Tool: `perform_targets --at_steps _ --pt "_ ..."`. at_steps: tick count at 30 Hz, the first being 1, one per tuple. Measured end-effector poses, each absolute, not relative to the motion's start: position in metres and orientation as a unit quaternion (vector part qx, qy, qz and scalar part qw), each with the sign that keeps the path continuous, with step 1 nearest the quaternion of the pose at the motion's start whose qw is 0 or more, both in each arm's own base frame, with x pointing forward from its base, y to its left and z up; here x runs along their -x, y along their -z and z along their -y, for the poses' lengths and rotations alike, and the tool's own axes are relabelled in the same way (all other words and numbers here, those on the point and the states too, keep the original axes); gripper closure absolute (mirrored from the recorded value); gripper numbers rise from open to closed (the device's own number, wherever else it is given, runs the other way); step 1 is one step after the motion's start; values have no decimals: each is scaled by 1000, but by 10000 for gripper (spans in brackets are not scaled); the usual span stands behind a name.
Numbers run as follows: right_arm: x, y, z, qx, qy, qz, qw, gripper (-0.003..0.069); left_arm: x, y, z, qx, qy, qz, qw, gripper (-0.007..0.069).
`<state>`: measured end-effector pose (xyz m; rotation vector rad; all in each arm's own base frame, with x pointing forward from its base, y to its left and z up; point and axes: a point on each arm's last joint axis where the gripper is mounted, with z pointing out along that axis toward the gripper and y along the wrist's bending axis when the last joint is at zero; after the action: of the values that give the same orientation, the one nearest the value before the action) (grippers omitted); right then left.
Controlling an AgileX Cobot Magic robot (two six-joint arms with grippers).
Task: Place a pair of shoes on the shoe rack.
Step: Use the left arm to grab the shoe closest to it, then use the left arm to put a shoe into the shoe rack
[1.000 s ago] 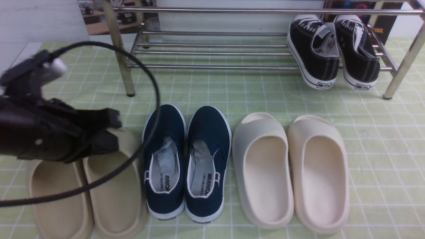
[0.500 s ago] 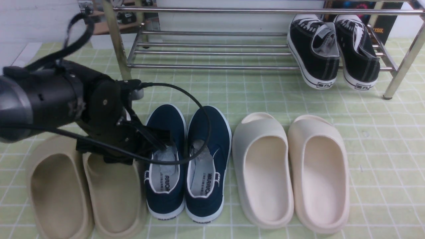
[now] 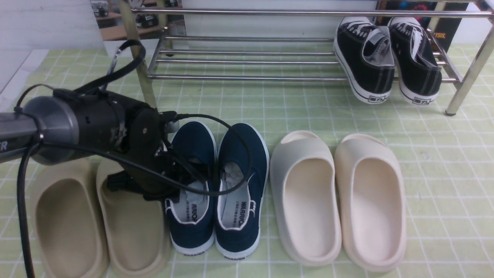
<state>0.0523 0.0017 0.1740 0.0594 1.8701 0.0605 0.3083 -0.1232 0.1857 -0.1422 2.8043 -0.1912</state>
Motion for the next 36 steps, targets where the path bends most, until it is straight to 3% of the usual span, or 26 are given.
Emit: perform_targets --at_steps 4,10,14,22,32,36 --pt "-52 -174 -2 -26 -26 -804 593 419 -313 -206 125 51 67 -983 165 621" --pt "-52 -174 -2 -26 -26 -805 593 419 -343 -285 133 34 87 -966 241 621" --pt "-52 -174 -2 -26 -26 -805 593 419 -384 -312 138 30 103 -956 272 621" --pt "-52 -174 -2 -26 -26 -805 593 419 -474 -282 144 52 110 -965 232 621" --pt "-52 -174 -2 -26 -26 -805 593 419 -516 -286 152 58 128 -935 325 617" --pt "-52 -174 -2 -26 -26 -805 593 419 -525 -284 150 60 118 -922 364 521"
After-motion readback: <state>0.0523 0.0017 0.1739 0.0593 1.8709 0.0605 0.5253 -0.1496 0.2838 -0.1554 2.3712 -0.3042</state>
